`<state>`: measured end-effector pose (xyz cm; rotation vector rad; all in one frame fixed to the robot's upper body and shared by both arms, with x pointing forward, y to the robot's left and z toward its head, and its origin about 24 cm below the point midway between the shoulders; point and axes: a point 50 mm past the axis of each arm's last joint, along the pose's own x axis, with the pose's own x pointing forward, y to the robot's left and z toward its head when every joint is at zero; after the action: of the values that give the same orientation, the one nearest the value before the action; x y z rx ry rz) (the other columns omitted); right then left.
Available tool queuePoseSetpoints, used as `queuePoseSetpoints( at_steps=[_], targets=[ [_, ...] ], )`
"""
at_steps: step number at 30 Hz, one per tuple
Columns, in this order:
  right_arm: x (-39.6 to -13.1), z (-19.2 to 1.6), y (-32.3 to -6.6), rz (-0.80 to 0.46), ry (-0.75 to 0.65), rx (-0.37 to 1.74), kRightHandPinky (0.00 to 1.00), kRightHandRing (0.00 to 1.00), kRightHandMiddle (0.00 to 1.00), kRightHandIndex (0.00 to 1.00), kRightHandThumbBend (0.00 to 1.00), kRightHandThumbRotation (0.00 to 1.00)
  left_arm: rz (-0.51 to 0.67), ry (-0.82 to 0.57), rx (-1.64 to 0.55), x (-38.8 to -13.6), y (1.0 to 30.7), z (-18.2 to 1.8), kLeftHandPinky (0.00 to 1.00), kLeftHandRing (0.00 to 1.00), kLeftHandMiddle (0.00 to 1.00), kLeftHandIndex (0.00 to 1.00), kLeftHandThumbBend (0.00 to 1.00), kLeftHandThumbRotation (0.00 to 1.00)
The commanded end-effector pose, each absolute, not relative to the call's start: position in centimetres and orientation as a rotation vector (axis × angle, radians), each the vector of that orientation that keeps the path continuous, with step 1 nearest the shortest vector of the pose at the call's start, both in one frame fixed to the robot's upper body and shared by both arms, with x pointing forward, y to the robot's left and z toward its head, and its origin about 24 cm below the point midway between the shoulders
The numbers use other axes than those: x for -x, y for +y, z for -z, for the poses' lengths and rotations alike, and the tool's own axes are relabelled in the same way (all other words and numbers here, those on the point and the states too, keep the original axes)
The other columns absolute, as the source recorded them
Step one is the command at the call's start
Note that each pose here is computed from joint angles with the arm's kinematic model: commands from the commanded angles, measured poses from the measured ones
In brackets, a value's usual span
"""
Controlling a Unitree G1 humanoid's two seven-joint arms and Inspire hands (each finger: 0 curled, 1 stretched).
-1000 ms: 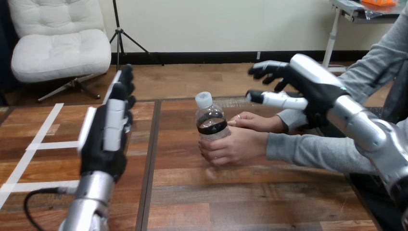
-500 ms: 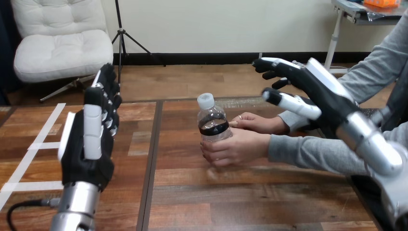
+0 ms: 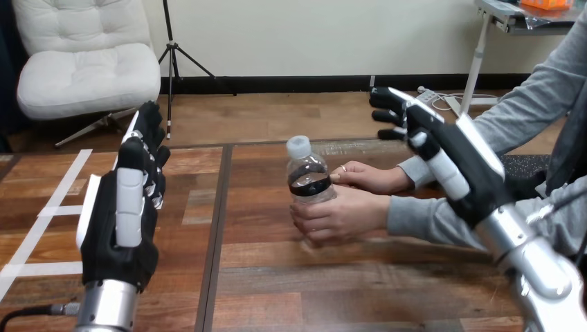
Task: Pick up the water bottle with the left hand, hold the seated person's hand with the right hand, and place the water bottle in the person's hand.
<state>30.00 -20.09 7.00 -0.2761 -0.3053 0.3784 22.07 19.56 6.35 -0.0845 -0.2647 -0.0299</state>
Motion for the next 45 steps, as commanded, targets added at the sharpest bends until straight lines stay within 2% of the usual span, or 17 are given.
queuePoseSetpoints(
  at_steps=[1, 10, 26, 45],
  targets=[
    [-29.7, -9.1, -18.9, -0.363, -0.427, 0.119, 0.85, 0.91, 0.91, 0.90, 0.97, 1.00, 0.042, -0.386, 0.052, -21.8, 19.3, -8.6, 0.92, 0.95, 0.94, 0.92, 0.83, 0.95],
    [-28.3, -8.7, -17.9, -0.350, -0.395, -0.015, 0.86, 0.90, 0.91, 0.90, 0.98, 1.00, 0.047, -0.404, 0.053, -21.5, 18.9, -8.7, 0.87, 0.91, 0.91, 0.90, 0.80, 0.95],
    [-26.3, -9.0, -16.8, -0.385, -0.396, -0.096, 0.87, 0.91, 0.92, 0.91, 0.96, 1.00, 0.058, -0.449, 0.059, -21.3, 18.3, -8.9, 0.78, 0.85, 0.86, 0.86, 0.74, 0.96],
    [-24.7, -9.8, -15.7, -0.409, -0.403, -0.166, 0.90, 0.93, 0.94, 0.92, 0.94, 1.00, 0.077, -0.450, 0.052, -21.1, 17.6, -9.0, 0.79, 0.87, 0.88, 0.87, 0.75, 0.95]
  ],
)
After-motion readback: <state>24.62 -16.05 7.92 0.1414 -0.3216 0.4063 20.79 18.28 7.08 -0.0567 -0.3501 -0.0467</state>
